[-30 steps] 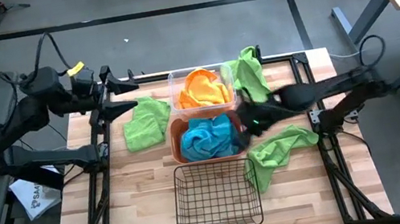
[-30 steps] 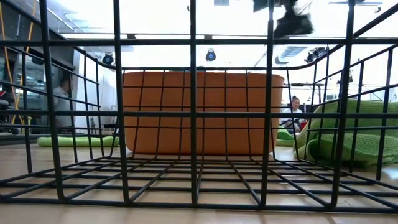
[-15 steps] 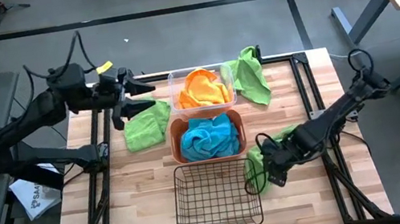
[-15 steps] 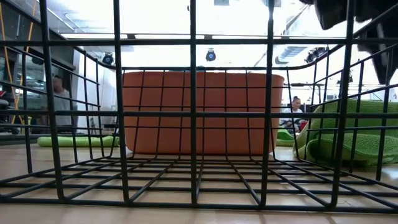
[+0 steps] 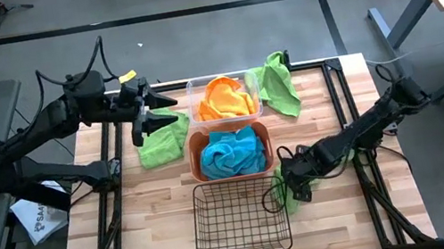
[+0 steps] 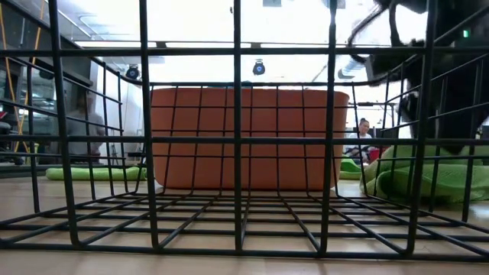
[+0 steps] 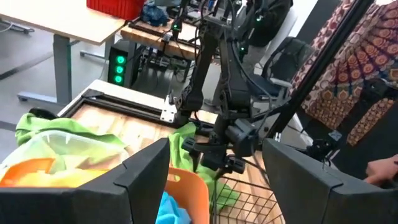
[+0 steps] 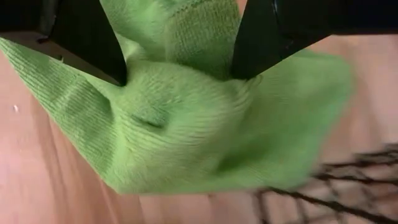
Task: Sort microfiber towel by color & place in baskets
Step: Put the bottom green towel into the black wire basket
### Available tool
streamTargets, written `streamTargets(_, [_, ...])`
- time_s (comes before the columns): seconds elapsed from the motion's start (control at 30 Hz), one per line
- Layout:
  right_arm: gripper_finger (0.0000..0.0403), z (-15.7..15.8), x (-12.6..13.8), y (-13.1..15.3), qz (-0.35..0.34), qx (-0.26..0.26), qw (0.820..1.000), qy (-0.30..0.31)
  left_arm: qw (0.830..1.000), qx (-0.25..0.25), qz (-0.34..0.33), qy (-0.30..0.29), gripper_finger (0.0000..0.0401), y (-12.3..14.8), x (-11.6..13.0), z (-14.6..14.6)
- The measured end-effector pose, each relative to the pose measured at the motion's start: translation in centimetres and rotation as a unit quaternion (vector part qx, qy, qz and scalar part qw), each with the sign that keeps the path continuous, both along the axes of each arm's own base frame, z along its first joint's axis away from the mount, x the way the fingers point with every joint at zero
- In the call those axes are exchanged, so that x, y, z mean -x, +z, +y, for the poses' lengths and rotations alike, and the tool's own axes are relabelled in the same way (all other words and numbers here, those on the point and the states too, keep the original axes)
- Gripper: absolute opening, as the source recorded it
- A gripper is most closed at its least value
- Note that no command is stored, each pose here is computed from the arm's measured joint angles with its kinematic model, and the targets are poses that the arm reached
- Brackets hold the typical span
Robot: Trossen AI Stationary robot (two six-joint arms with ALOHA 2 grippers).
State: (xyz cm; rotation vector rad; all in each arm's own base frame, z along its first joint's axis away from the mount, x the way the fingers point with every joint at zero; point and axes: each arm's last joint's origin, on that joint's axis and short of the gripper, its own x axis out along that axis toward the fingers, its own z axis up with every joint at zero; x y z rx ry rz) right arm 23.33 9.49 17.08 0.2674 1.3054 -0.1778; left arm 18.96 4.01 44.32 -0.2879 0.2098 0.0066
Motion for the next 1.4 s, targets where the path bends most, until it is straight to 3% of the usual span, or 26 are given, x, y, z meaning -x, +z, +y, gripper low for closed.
streamTargets(0.17, [0.0283, -1.0, 0.9, -2.4, 0.035, 0.031, 0.998, -0.035, 1.0, 0.013, 0.024, 0.004, 0.0245, -0.3, 0.6, -0.1])
streamTargets(0.27, [0.0255, -1.1, 1.4, -3.1, 0.049, 0.031, 0.997, -0.046, 0.999, 0.018, 0.027, 0.006, 0.0245, -0.3, 0.9, -0.2])
streamTargets(0.37, [0.0179, -0.9, 2.0, -3.5, 0.064, 0.026, 0.996, -0.053, 1.0, 0.015, 0.02, 0.005, 0.0245, -0.1, 1.5, -0.4])
streamTargets(0.47, [0.0056, -0.7, 2.4, -3.4, 0.082, 0.016, 0.994, -0.066, 1.0, -0.003, 0.002, 0.005, 0.0245, 0.5, 2.8, -0.6])
streamTargets(0.53, [0.0021, -0.6, 2.4, -2.9, 0.084, 0.009, 0.994, -0.071, 1.0, -0.015, -0.018, 0.018, 0.0245, 1.0, 4.1, -0.7])
streamTargets(0.6, [0.0024, -0.5, 2.8, -2.2, 0.109, 0.009, 0.991, -0.08, 0.998, -0.024, -0.036, 0.042, 0.0245, 1.5, 5.5, -0.8])
streamTargets(0.77, [0.0008, -0.1, 3.5, 3.4, 0.097, 0.023, 0.991, -0.085, 0.995, -0.035, -0.066, 0.068, 0.0245, 2.2, 7.7, -1.2])
streamTargets(0.83, [0.0006, 0.0, 3.7, 6.5, 0.062, 0.023, 0.993, -0.099, 0.994, -0.037, -0.072, 0.071, 0.0245, 2.3, 8.2, -1.3])
streamTargets(0.93, [0.0005, 0.3, 3.5, 11.6, -0.048, 0.005, 0.991, -0.129, 0.994, -0.038, -0.075, 0.073, 0.0245, 2.4, 8.4, -1.3])
streamTargets(1.07, [0.0003, 0.6, 2.5, 17.7, -0.217, -0.017, 0.962, -0.166, 0.993, -0.054, -0.074, 0.07, 0.0245, 2.4, 8.4, -1.3])
streamTargets(1.13, [0.0002, 1.1, 1.6, 20.0, -0.29, -0.031, 0.945, -0.146, 0.993, -0.066, -0.073, 0.072, 0.0245, 2.4, 8.4, -1.3])
streamTargets(1.27, [0.0002, 2.5, -0.9, 22.7, -0.408, -0.07, 0.906, -0.089, 0.991, -0.082, -0.072, 0.075, 0.0245, 2.4, 8.5, -1.3])
streamTargets(1.4, [0.0001, 4.2, -3.6, 23.0, -0.475, -0.113, 0.872, -0.032, 0.991, -0.082, -0.07, 0.074, 0.0245, 2.4, 8.3, -1.3])
